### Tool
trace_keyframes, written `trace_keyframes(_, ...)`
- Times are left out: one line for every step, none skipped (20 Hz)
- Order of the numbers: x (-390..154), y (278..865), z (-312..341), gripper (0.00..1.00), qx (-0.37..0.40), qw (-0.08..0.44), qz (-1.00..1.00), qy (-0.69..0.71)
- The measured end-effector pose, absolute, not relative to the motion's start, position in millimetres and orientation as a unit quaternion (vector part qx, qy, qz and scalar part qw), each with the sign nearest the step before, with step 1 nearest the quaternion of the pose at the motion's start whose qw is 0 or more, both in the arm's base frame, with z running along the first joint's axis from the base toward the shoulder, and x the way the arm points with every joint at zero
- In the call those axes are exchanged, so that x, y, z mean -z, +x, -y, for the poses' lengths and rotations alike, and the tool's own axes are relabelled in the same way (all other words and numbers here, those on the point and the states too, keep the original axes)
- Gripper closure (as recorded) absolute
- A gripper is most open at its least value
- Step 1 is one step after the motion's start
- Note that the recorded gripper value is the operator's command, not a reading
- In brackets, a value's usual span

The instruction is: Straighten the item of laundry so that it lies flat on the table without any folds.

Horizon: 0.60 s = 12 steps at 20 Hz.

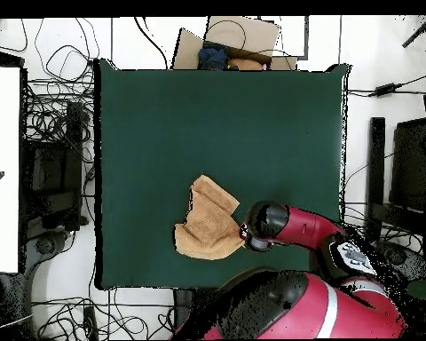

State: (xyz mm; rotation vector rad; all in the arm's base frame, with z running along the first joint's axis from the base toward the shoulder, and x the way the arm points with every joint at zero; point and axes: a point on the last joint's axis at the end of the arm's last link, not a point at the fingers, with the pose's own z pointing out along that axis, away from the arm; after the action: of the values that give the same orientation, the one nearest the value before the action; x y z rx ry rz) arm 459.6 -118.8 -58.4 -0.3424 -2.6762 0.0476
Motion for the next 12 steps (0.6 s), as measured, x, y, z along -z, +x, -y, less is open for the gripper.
trace_keyframes(59, 460, 119, 1.00, -0.017, 0.222, 0.967, -0.123)
trace_keyframes(60, 461, 119, 1.00, -0.015, 0.225, 0.967, -0.122)
trace_keyframes(60, 463, 119, 1.00, -0.014, 0.227, 0.967, -0.119)
trace_keyframes(60, 465, 119, 1.00, -0.013, 0.230, 0.966, -0.116)
trace_keyframes(61, 465, 119, 1.00, -0.014, 0.232, 0.966, -0.114)
trace_keyframes(61, 466, 119, 1.00, -0.014, 0.234, 0.966, -0.112)
trace_keyframes(61, 467, 119, 1.00, -0.014, 0.237, 0.965, -0.110)
trace_keyframes(61, 468, 120, 1.00, -0.014, 0.240, 0.965, -0.107)
trace_keyframes(60, 471, 121, 1.00, -0.015, 0.241, 0.964, -0.107)
trace_keyframes(60, 473, 122, 1.00, -0.014, 0.242, 0.964, -0.107)
trace_keyframes(59, 476, 123, 1.00, -0.014, 0.243, 0.964, -0.108)
trace_keyframes(59, 481, 124, 1.00, -0.013, 0.243, 0.964, -0.108)
